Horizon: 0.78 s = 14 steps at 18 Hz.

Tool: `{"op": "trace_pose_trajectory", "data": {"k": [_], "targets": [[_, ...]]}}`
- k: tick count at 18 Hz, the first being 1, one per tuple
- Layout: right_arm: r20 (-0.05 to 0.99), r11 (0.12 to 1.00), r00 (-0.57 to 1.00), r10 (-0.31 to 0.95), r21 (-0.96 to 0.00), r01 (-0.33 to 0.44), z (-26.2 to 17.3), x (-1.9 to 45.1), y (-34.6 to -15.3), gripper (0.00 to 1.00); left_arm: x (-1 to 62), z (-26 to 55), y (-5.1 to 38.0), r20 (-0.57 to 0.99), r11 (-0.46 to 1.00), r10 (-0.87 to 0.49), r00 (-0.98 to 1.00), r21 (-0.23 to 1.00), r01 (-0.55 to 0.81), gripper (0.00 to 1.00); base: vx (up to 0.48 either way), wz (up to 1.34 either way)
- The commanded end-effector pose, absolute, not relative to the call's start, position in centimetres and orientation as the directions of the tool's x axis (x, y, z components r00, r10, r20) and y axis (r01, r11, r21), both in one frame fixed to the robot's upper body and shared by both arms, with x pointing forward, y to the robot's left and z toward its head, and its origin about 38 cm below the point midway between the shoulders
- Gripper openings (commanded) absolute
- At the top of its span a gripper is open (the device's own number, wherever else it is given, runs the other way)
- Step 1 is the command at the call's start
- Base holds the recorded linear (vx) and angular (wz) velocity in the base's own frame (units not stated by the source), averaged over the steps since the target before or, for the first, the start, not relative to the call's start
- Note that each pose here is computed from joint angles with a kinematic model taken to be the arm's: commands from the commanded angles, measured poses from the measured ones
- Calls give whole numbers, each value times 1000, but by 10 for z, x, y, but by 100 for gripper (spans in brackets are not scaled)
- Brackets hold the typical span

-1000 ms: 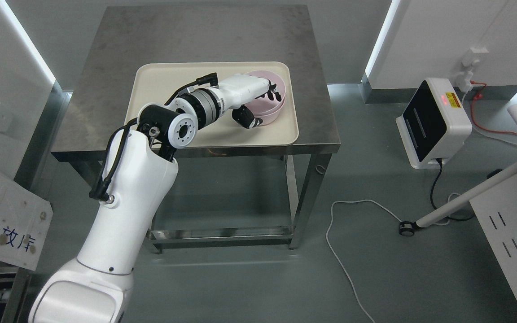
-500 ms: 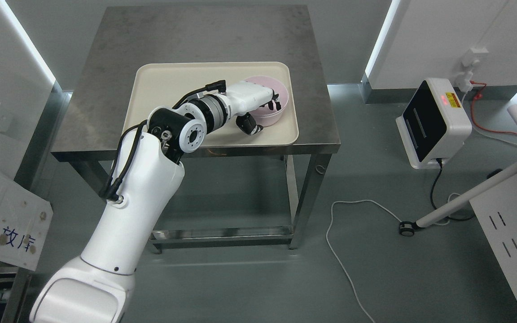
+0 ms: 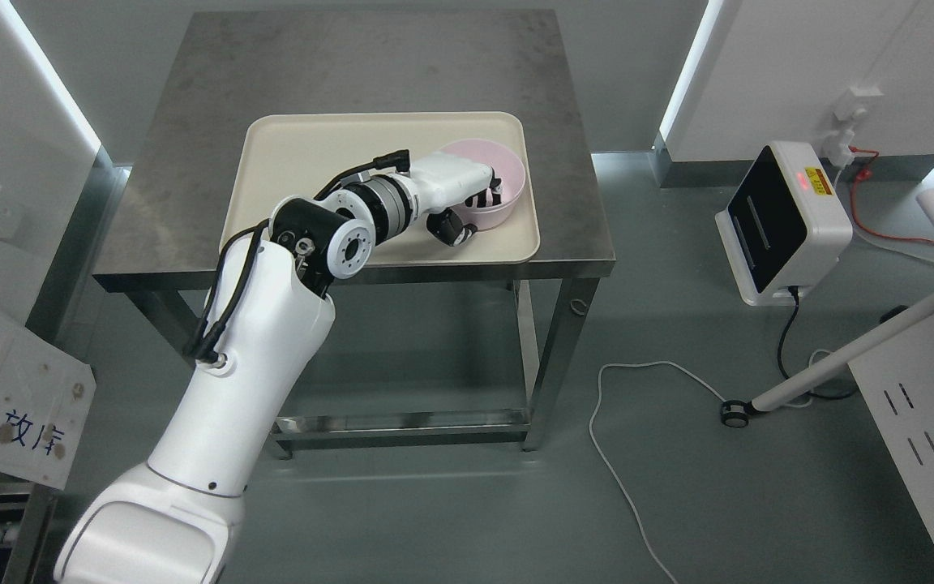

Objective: Stack pink IKEA bowls on left shelf middle
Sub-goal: 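Grasp the stacked pink bowls at the rim with the left hand, then lift the stacked pink bowls off the tray with the left hand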

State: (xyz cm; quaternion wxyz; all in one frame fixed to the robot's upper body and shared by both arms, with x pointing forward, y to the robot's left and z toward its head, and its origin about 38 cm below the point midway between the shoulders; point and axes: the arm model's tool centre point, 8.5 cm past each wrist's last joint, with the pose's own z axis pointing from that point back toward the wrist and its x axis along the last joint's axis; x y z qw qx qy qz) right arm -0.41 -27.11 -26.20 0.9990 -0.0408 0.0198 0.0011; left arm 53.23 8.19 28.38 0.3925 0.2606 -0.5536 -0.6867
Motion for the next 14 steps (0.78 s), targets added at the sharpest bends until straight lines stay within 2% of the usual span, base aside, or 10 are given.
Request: {"op": "trace_pose_trajectory", "data": {"k": [1, 4, 10, 14], "targets": [[-29, 995, 999, -15, -99, 12, -261, -11, -283, 100, 539, 290, 100, 125, -18, -832, -541, 967, 252, 4, 0, 0], [-29, 995, 999, -13, -99, 10, -261, -11, -282, 100, 541, 326, 109, 192, 95, -808, -557, 976, 198, 1, 0, 0], [-28, 995, 1000, -13, -99, 10, -261, -11, -282, 100, 522, 404, 165, 333, 376, -733, -593, 925, 56, 0, 0, 0], [-29, 995, 999, -13, -99, 10, -261, -11, -282, 100, 496, 409, 194, 237, 340, -717, -656, 940, -32, 1, 0, 0]]}}
